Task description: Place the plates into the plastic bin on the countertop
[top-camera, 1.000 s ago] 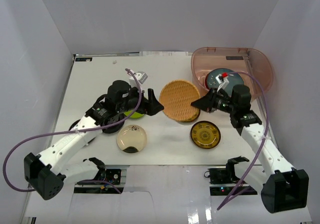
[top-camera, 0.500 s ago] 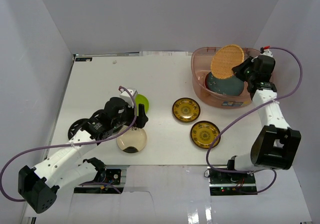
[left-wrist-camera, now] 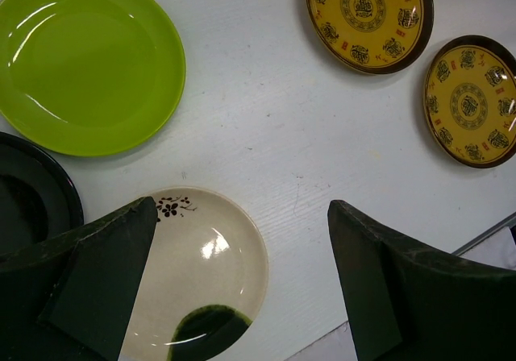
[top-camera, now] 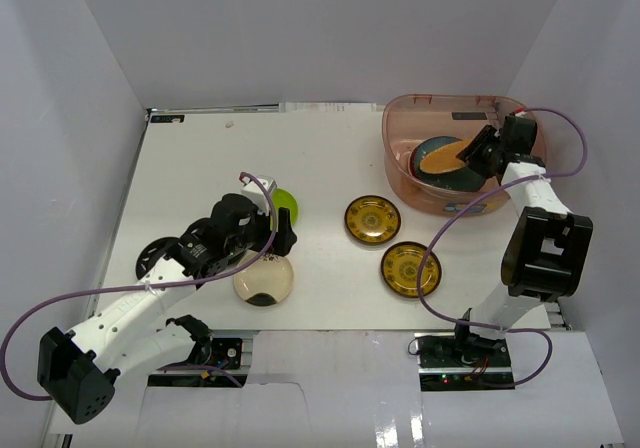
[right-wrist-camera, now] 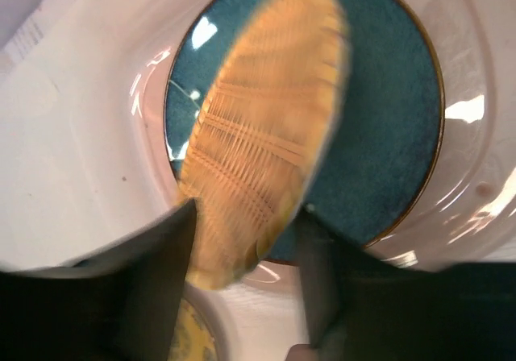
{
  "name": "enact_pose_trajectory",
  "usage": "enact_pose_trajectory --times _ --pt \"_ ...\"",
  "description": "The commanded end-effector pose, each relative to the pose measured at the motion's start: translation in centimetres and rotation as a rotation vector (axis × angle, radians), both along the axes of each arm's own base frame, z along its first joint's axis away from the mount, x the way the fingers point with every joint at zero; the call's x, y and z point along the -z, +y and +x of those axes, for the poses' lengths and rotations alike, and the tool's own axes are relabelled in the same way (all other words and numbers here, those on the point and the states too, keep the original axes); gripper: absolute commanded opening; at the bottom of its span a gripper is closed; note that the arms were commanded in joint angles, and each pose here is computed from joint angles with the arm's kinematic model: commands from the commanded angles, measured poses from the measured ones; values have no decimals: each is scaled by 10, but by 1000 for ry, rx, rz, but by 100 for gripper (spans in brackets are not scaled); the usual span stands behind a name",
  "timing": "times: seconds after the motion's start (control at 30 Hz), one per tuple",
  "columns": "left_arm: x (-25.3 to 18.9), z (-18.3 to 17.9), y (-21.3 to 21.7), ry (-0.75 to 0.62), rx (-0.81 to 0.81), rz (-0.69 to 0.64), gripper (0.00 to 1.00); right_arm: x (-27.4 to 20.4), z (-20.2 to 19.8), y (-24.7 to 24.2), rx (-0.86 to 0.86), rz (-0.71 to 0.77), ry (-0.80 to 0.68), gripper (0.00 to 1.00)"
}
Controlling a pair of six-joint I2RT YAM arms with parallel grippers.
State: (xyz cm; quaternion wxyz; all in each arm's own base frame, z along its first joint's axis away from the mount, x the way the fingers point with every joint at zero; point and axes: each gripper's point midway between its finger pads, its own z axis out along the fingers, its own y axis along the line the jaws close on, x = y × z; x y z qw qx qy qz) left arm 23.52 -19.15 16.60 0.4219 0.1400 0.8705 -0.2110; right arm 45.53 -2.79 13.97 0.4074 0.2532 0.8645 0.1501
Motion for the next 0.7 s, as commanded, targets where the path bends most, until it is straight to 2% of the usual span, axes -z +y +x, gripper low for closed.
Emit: enact_pose_trajectory --times 0.0,0.07,0.1,0.17,0.23,0.37,0.4,0.47,0.5,0.6,0.63,0.67 --pt "-2 3 1 -20 -7 -1 98 -39 18 -10 -6 -39 -78 62" --pt "1 3 0 -11 -5 2 98 -41 14 -18 18 -73 -55 75" --pt "2 3 0 -9 -5 4 98 -47 13 -19 17 -88 -65 87" --pt "6 3 -1 6 -3 12 98 -69 8 -21 28 -113 -114 98" --pt "8 4 -1 16 -6 16 98 -92 1 -18 12 -128 -167 94" --pt "10 7 -1 31 -21 19 97 -100 -17 -4 -42 -113 -195 92" --pt "10 8 0 34 -27 23 97 -111 -24 -1 -49 -115 -224 94" --pt "11 10 4 41 -57 25 95 -102 -38 20 -100 -101 -232 99" --pt "11 10 6 46 -68 27 95 -119 -45 33 -131 -105 -301 94" --pt "18 7 16 91 -135 50 92 -112 -75 116 -375 -76 -333 76" --pt "18 6 18 113 -172 35 91 -97 -95 161 -501 -72 -305 74" --pt "21 4 21 132 -200 36 90 -87 -106 181 -564 -73 -288 67"
